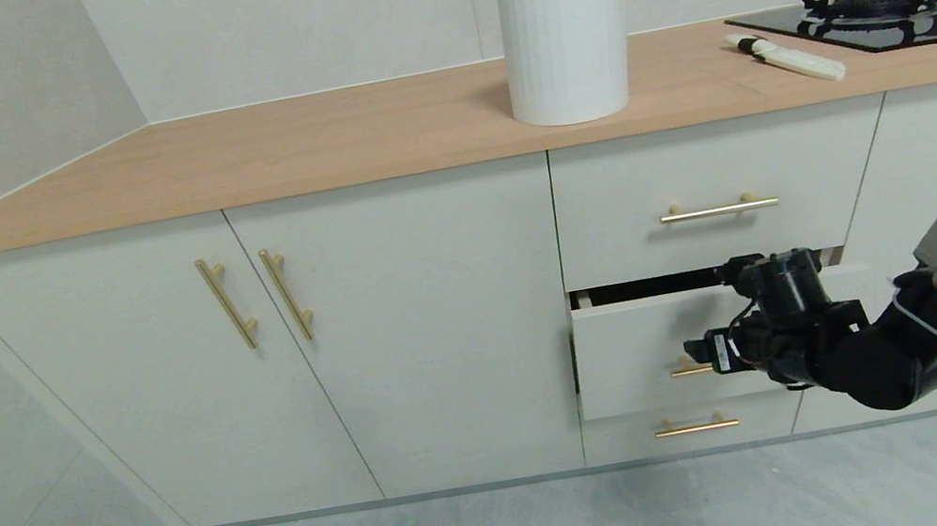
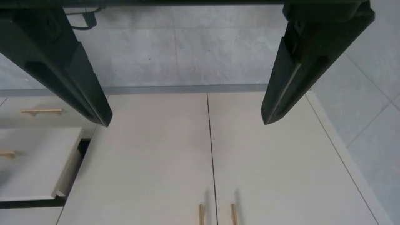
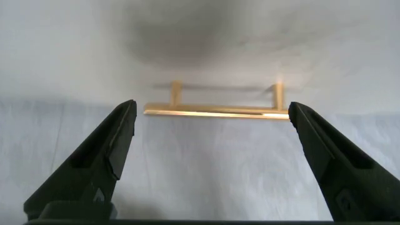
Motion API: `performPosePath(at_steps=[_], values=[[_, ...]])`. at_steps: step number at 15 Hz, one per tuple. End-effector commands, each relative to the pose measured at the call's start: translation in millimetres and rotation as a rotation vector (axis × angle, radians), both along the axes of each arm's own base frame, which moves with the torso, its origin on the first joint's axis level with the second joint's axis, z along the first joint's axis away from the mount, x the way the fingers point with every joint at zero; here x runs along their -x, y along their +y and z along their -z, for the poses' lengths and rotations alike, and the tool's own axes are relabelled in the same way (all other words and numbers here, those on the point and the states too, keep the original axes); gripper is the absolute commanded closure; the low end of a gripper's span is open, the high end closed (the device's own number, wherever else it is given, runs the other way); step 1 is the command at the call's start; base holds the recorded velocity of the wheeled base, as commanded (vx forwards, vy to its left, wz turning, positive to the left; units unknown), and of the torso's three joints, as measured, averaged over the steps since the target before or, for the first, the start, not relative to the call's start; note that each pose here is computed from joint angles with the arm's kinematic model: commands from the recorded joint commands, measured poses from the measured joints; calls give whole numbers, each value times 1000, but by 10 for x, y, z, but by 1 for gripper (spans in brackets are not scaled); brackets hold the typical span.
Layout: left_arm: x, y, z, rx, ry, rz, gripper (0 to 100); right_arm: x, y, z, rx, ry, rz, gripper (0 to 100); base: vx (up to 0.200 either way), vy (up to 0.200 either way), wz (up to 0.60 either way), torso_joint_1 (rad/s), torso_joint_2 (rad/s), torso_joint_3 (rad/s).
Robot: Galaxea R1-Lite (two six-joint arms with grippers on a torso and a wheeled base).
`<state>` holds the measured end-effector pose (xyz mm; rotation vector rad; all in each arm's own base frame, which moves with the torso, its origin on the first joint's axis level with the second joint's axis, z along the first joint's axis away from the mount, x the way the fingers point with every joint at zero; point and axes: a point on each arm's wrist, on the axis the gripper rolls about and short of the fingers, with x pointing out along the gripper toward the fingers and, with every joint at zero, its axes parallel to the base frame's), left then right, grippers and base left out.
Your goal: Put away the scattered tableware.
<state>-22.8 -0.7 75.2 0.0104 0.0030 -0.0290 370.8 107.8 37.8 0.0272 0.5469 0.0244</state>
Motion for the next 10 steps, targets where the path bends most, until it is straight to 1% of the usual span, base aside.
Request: performPosePath(at_steps=[1, 5, 10], values=[[0, 0, 0, 0, 0, 0, 0, -63, -36, 185, -2, -6, 15, 0, 0, 0, 0, 0, 0, 0], [0, 0, 0, 0, 0, 0, 0, -211, -94, 196, -19, -126, 80, 0, 0, 0, 0, 0, 0, 0], [0, 0, 0, 0, 0, 0, 0, -318, -152, 165, -51, -176, 118, 0, 0, 0, 0, 0, 0, 0]])
